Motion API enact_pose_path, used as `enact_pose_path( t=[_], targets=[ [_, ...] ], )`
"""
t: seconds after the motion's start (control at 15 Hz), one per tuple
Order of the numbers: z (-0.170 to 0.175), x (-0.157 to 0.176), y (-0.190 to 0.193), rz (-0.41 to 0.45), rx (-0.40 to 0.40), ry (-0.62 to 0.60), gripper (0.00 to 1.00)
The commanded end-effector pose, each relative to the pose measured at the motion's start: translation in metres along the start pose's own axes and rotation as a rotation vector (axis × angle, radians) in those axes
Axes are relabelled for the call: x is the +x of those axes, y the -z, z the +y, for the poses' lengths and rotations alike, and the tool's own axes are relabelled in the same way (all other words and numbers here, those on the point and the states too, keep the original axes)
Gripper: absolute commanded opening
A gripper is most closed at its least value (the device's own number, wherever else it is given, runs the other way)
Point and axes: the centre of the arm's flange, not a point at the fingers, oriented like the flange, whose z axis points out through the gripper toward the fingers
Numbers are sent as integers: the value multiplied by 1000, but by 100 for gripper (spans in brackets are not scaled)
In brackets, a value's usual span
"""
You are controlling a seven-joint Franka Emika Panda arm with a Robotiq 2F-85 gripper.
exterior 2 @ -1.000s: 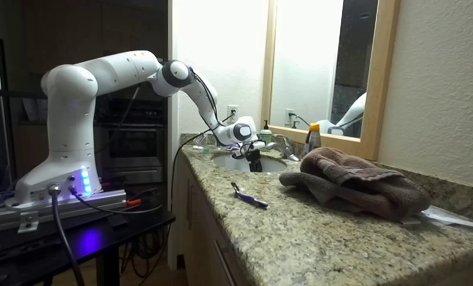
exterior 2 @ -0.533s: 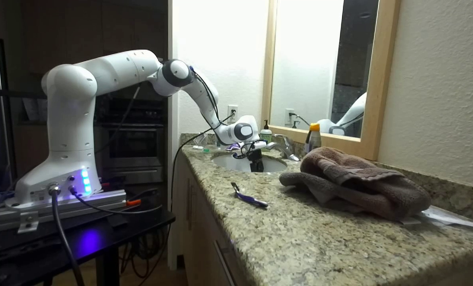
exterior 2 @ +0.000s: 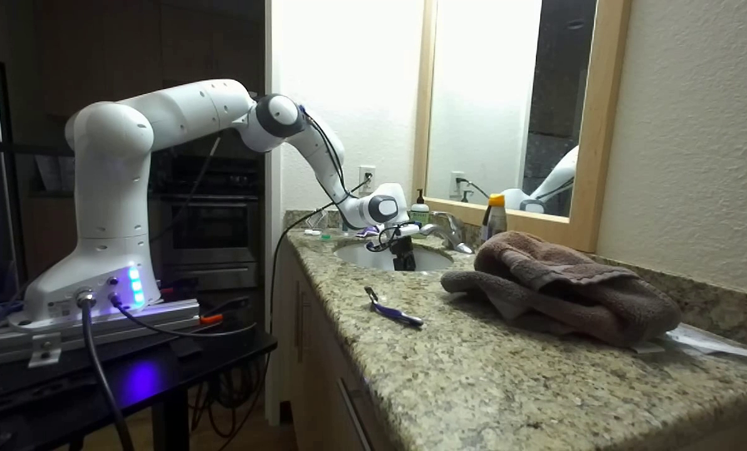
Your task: Remove the green tube from the sink and place it on the counter then open the faucet
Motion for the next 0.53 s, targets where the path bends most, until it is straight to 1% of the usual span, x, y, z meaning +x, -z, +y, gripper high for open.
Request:
enact_pose_path(
  t=[0.0,0.2,0.33,0.4,0.47],
  targets=[
    [1,0,8,73,-32,28,100],
    [-3,0,18,194,-12,83,100],
    [-4,-2,17,244,-13,115,100],
    [-1,3,12,167,-57,99,100],
    [-1,1,12,186,-59,109,100]
  ],
)
